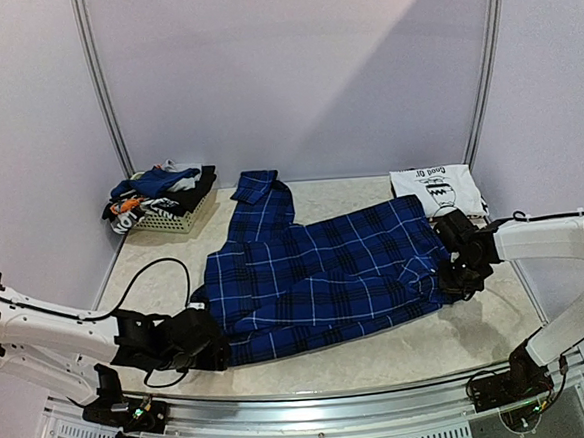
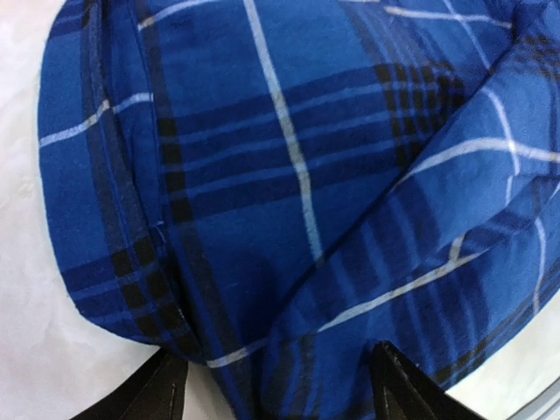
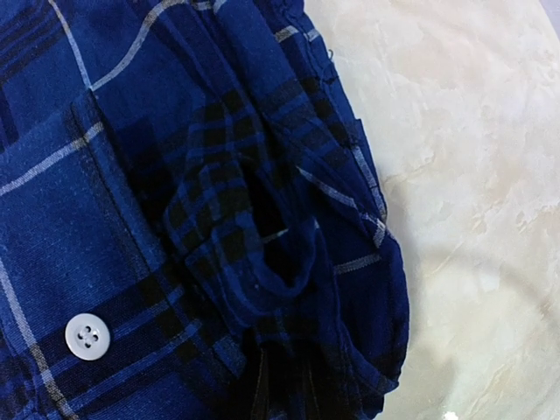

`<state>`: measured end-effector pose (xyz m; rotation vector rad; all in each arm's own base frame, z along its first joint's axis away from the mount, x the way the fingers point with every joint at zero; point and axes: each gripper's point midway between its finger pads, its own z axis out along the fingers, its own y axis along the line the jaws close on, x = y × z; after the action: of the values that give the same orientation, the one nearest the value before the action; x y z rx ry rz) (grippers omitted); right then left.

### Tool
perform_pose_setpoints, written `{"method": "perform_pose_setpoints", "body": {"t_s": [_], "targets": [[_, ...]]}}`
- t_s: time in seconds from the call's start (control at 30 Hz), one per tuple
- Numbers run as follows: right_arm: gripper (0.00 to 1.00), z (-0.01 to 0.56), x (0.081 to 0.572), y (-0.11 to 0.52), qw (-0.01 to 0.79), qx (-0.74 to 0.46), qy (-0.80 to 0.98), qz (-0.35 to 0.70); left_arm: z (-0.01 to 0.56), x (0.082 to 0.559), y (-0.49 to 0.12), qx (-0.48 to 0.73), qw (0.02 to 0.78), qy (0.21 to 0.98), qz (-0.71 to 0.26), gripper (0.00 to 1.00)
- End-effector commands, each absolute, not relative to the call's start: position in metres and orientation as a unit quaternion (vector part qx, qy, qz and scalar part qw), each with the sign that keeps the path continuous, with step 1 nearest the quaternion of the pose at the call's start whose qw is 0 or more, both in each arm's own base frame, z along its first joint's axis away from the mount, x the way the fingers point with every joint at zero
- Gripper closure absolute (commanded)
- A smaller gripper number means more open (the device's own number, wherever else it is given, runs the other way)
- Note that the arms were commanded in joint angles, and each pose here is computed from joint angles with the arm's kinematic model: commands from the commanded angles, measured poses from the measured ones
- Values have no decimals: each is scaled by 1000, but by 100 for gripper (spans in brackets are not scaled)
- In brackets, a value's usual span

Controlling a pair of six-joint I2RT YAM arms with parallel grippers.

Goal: Fold and stack the mixed laundry pile
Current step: Fold the flattened shirt at the center of the board.

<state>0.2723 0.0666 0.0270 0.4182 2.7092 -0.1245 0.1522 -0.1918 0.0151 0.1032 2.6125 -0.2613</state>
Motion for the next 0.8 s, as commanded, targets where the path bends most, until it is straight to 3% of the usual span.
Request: {"method": "perform_pose_setpoints", "body": {"t_s": [0.0,0.1,0.23,0.3,0.53,0.77], "targets": [[83,37,281,70,218,159,963,-26,-1,149,-206,31,248,959,-133,32],[81,38,279,68,219,171,960,-23,-3,153,-213,27,259,954,-146,45],[65,41,269,52,223,210,952,-6,-4,158,-208,16,277,951,-138,89],[60,43,262,44,223,227,948,4,-1,161,-196,6,289,949,-122,100],[55,46,241,69,212,235,942,114,24,171,-167,-13,342,935,-92,100],[55,31,225,86,175,228,944,164,31,175,-157,-15,356,932,-72,100]]}}
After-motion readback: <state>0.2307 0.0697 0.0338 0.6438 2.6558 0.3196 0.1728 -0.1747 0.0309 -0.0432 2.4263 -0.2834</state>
